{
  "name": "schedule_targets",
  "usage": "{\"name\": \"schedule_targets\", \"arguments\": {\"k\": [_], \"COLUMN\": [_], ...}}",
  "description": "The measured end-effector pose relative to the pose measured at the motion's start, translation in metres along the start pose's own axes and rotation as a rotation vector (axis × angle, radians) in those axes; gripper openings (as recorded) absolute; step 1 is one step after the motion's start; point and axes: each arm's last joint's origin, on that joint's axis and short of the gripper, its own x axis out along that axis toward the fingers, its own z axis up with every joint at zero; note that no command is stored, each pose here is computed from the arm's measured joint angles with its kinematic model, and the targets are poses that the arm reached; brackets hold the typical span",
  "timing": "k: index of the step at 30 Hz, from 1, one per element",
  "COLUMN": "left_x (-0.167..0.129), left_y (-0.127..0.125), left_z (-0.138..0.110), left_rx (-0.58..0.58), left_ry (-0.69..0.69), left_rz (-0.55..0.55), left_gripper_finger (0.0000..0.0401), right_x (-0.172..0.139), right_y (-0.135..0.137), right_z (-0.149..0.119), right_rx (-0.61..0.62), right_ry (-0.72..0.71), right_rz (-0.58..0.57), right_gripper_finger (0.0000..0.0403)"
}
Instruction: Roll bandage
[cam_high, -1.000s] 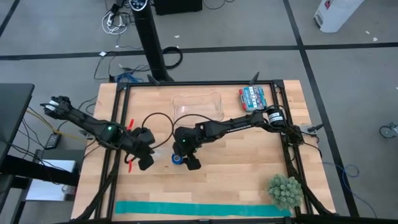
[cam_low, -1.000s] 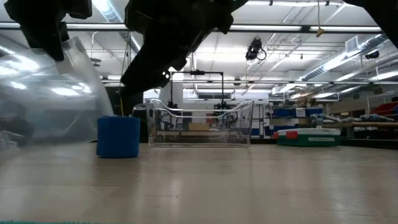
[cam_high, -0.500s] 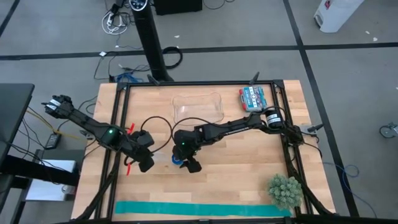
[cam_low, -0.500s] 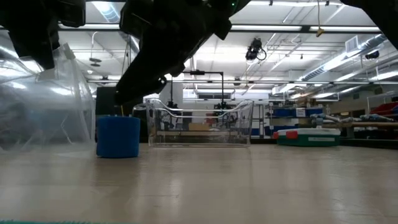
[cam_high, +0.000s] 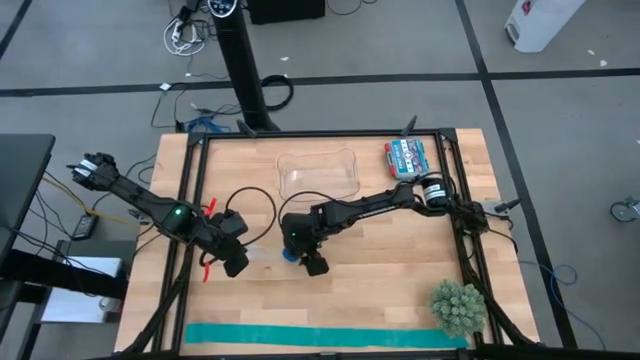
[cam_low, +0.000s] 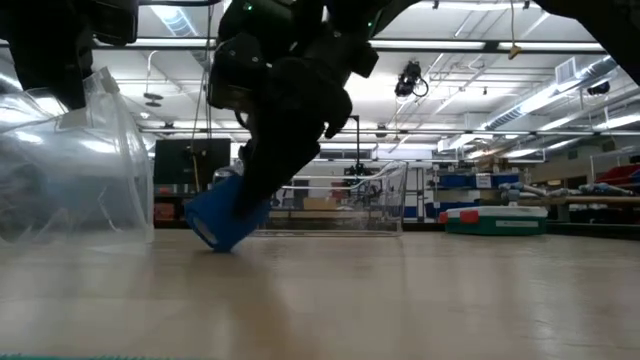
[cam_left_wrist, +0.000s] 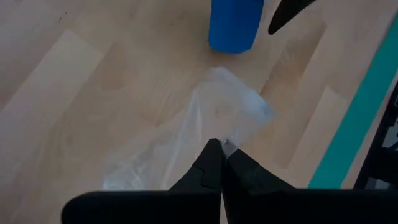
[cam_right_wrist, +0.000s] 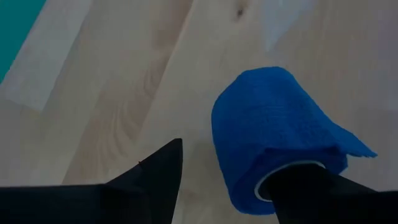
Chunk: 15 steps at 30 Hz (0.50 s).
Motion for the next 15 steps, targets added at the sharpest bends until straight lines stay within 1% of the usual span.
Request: {"name": "schedule_targets", "arguments": {"k": [2,7,11,15], "left_x": [-0.0001,0.0,-0.0001,-0.0001], "left_y": [-0.0001,-0.0001,-0.0004,-0.0016], "left_z": [0.0001,0.0002,0.0004,0.001], "left_rx": [0.002,0.003,0.002,-0.001], "left_ry": [-0.003,-0.004,-0.006,-0.013], "left_rz": [-0.001,0.0,-0.003,-0.015], "left_gripper_finger": [0.0001,0.0001,0.0002,0.0002], "right_x": [-0.0022,-0.0035,-0.0051,-0.0055], "right_y": [-0.0011,-0.0059,-0.0085,-0.0094], "right_z": [-0.0024,-0.0033,-0.0027,-0.0026], "right_rx": [0.004,0.016,0.021,0.024], "right_ry": [0.029,0.028,0.015,0.011], "right_rz": [-0.014,-0.02,-0.007,-0.001], "right_gripper_finger": [0.0203,0.0175,0.014,0.0094]}}
